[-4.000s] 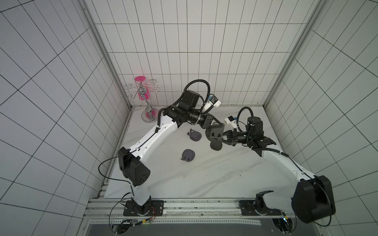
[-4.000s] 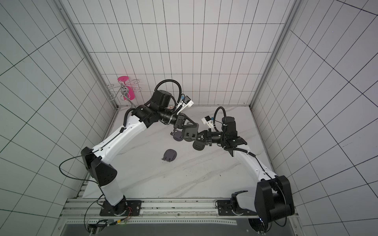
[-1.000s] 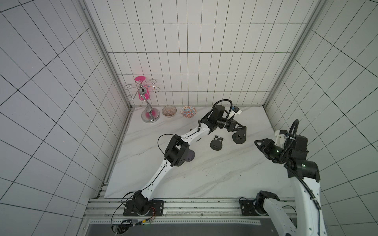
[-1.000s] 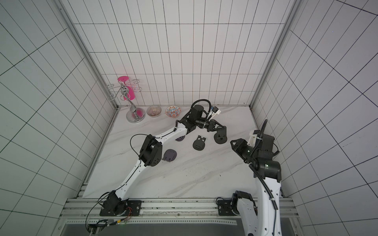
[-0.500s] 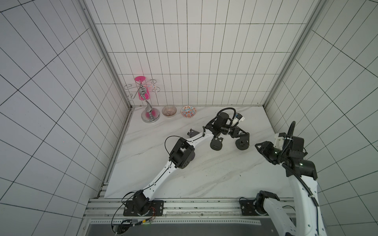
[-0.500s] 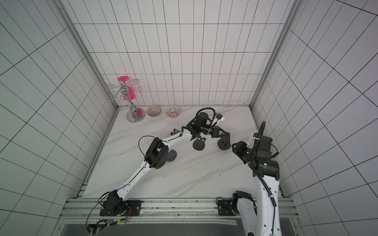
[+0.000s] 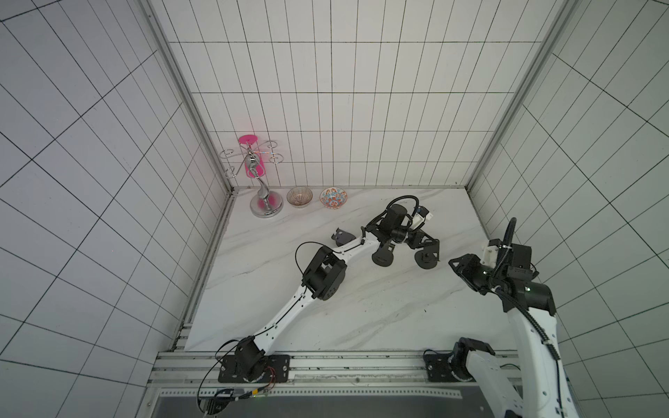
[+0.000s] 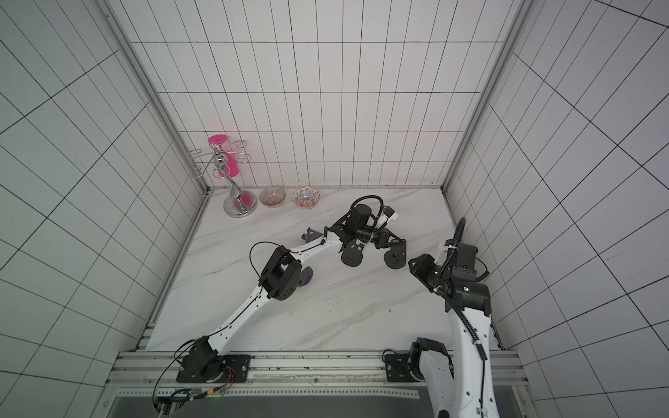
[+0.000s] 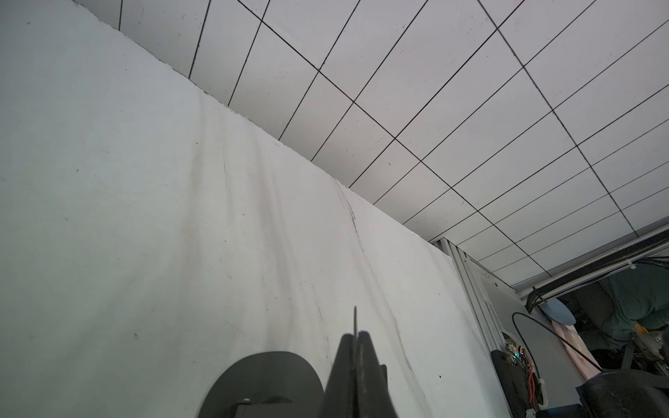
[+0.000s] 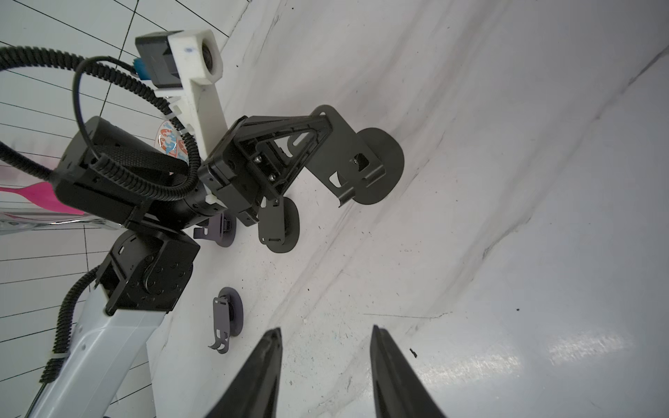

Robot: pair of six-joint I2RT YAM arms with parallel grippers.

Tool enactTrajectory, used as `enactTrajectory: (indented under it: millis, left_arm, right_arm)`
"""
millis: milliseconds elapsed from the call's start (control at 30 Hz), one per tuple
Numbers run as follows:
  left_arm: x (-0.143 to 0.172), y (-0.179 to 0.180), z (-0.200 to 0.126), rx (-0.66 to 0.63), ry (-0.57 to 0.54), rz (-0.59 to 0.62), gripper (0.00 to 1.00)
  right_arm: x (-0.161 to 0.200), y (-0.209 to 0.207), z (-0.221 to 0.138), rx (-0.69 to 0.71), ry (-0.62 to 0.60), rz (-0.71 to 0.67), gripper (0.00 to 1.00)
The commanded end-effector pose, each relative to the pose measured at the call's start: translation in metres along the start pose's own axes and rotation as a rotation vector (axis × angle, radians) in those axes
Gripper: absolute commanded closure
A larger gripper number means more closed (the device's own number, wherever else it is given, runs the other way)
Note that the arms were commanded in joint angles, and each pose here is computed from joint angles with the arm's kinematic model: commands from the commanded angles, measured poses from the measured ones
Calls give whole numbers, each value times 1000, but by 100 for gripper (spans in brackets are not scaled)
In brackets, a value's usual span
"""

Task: Open the phone stand
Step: Place the phone stand at the center of the board.

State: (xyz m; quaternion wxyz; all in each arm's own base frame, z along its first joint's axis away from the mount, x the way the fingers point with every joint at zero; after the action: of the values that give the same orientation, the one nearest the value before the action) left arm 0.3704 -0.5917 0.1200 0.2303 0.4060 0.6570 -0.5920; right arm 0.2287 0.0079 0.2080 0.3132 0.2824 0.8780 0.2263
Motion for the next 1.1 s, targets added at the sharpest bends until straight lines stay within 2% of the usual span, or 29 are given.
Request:
enactTrajectory:
  millis: [0, 33, 100, 300, 467, 500, 700, 833, 967, 1067]
  left_arm:
    - [19, 15, 9, -44, 21, -12, 100]
    - [19, 16, 9, -50, 21, -11, 100]
    - [18, 15, 8, -52, 21, -9, 91]
    - [3, -1, 3, -37, -2, 3, 53]
    - [-23, -19, -8, -29, -47, 30, 39]
    - [-30, -24, -11, -23, -57, 33, 33]
    - [-79, -59, -39, 26, -142, 55, 25]
    - [-104, -74, -67, -6, -173, 65, 23]
    - [-104, -71, -111, -120, -162, 48, 23]
    - [-84, -60, -149, -222, -137, 44, 23]
  right_arm:
    - [5, -12, 5, 38, 8, 3, 56]
    - [5, -12, 5, 37, 9, 3, 56]
    - [5, -12, 5, 35, 10, 5, 56]
    - [5, -9, 3, 24, 7, -1, 56]
    - [4, -4, -3, 9, -6, -13, 57]
    - [3, -2, -6, 5, -12, -18, 56]
    - [4, 6, -16, -32, -30, -16, 56]
    - [4, 11, -22, -54, -43, -31, 56]
    - [2, 28, -26, -125, -34, -80, 55]
    - [5, 40, -21, -194, -1, -103, 51]
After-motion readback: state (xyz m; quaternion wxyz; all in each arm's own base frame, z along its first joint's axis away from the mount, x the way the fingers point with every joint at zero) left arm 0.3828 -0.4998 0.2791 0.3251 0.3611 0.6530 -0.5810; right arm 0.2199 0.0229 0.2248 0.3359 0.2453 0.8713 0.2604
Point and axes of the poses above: each gripper's point midway between its finger pads, its own z axis out along the fingers, its own y axis along the line the jaws close on, x = y × z, the point moved 1 cm from there along -z, back along the fingers
